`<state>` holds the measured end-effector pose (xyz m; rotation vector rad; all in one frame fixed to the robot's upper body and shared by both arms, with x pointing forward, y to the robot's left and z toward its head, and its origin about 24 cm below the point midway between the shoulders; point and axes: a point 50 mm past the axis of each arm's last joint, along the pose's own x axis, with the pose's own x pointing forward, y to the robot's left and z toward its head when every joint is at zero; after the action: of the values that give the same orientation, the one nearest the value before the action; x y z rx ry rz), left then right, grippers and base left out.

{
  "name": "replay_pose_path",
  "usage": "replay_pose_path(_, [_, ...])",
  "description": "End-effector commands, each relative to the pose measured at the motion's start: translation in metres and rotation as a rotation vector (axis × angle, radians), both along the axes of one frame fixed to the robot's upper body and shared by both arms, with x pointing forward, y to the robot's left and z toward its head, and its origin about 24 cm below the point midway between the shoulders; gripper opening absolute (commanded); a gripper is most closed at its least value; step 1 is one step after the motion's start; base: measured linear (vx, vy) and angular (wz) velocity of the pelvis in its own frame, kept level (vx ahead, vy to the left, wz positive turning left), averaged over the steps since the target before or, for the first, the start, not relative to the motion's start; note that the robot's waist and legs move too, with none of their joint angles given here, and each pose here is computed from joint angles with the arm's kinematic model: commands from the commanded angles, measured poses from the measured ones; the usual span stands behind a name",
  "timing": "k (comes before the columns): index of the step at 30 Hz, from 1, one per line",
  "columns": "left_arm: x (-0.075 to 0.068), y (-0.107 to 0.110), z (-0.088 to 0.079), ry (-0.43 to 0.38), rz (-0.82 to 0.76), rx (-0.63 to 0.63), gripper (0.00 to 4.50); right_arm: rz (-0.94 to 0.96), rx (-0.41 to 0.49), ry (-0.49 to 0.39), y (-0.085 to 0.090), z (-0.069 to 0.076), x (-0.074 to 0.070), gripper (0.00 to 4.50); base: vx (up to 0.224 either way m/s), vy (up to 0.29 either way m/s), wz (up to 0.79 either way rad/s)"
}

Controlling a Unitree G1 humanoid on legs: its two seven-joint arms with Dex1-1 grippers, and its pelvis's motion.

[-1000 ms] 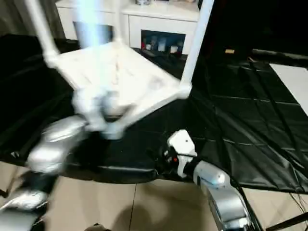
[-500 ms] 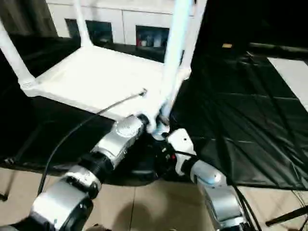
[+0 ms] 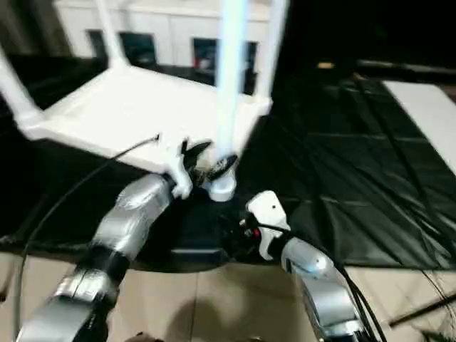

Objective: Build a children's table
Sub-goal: Rotate table base

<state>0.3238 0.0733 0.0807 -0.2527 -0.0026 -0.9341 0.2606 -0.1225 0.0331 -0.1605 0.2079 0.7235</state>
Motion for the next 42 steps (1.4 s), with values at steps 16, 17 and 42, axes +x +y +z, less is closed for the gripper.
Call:
replay_pose_path(16, [-0.031, 0.076, -0.013, 0.023, 0.261, 0.232, 4.46, -0.034, 0.040, 0.009, 0.024, -0.002, 0.048, 3.17, 0.000, 0.000, 0.00])
replay_pose_path(17, [-0.031, 0.076, -0.012, 0.020, 0.268, 0.234, 4.46, -0.043, 0.039, 0.007, 0.024, -0.002, 0.051, 3.17, 0.000, 0.000, 0.00])
replay_pose_path(42, [-0.023, 0.068, 0.004, -0.014, 0.625, 0.224, 4.46, -0.307, 0.131, -0.096, -0.035, 0.020, 0.020, 3.17, 0.000, 0.000, 0.00])
